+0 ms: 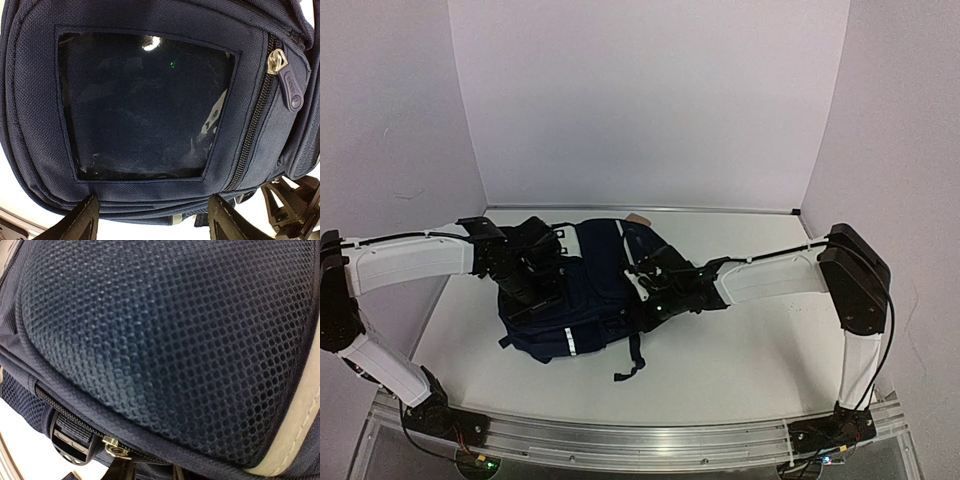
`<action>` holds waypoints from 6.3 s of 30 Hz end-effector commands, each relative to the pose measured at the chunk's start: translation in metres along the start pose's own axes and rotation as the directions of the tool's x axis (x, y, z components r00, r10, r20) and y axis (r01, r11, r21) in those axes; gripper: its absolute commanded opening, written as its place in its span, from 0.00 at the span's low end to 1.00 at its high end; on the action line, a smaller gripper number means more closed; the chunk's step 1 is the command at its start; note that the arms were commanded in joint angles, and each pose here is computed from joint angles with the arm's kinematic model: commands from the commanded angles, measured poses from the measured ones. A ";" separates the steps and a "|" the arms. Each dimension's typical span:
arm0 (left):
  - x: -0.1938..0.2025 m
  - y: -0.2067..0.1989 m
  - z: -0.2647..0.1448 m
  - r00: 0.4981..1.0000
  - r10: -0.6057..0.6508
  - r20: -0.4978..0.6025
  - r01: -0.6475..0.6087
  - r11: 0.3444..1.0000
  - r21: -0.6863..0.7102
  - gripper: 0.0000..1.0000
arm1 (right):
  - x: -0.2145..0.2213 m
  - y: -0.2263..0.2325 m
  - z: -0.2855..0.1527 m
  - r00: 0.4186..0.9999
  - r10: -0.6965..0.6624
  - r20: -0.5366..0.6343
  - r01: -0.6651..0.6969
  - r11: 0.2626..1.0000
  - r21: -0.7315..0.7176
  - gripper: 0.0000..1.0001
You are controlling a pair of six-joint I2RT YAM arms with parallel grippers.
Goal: Pack the student bag
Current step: Zip the student bag at the center of the board.
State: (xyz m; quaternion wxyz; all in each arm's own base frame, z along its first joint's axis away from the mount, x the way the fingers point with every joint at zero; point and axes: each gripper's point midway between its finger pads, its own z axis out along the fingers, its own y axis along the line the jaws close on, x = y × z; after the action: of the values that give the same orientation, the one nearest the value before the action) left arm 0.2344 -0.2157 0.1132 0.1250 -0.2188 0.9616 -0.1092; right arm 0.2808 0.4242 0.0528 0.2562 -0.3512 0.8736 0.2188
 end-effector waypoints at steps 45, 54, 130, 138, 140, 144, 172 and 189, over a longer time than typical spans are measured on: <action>0.048 -0.109 0.032 0.438 0.898 0.050 -0.895 0.441 -0.071 0.66 | -0.013 0.016 -0.073 0.994 0.105 -0.020 -0.106 0.931 -0.348 0.00; 0.027 -0.042 0.036 0.511 0.854 -0.096 -0.829 0.460 -0.320 0.03 | -0.002 -0.031 -0.083 0.989 0.146 -0.012 -0.144 0.960 -0.242 0.00; 0.021 -0.017 -0.044 0.217 0.964 0.154 -0.867 0.263 -0.423 0.16 | -0.003 -0.033 -0.114 0.984 0.169 -0.052 -0.176 0.922 -0.346 0.00; 0.058 -0.047 -0.102 0.221 0.919 0.326 -0.948 0.282 -0.151 0.61 | -0.027 0.039 -0.115 0.987 0.153 -0.044 -0.155 0.860 -0.486 0.00; 0.074 -0.059 -0.106 0.207 0.918 0.338 -0.962 0.253 -0.099 0.63 | -0.035 0.044 -0.112 0.986 0.161 -0.036 -0.157 0.852 -0.499 0.00; 0.103 -0.100 -0.092 0.161 0.909 0.385 -0.983 0.182 -0.016 0.65 | -0.047 0.051 -0.110 0.987 0.158 -0.022 -0.147 0.842 -0.519 0.00; 0.080 -0.101 -0.010 0.172 0.939 0.298 -0.972 0.210 -0.102 0.43 | -0.042 0.044 -0.114 0.988 0.154 -0.011 -0.139 0.853 -0.502 0.00; 0.051 -0.029 -0.006 0.229 0.971 0.075 -0.960 0.238 -0.148 0.00 | -0.051 -0.106 -0.087 0.974 0.226 0.032 -0.207 0.932 -0.297 0.00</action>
State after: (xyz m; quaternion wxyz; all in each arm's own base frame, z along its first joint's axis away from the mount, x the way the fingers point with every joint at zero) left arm 0.2006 -0.3167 0.1208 0.2722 0.4124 0.8687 -0.0336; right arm 0.3161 0.3537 0.1324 0.1558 -0.2715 0.8513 0.4211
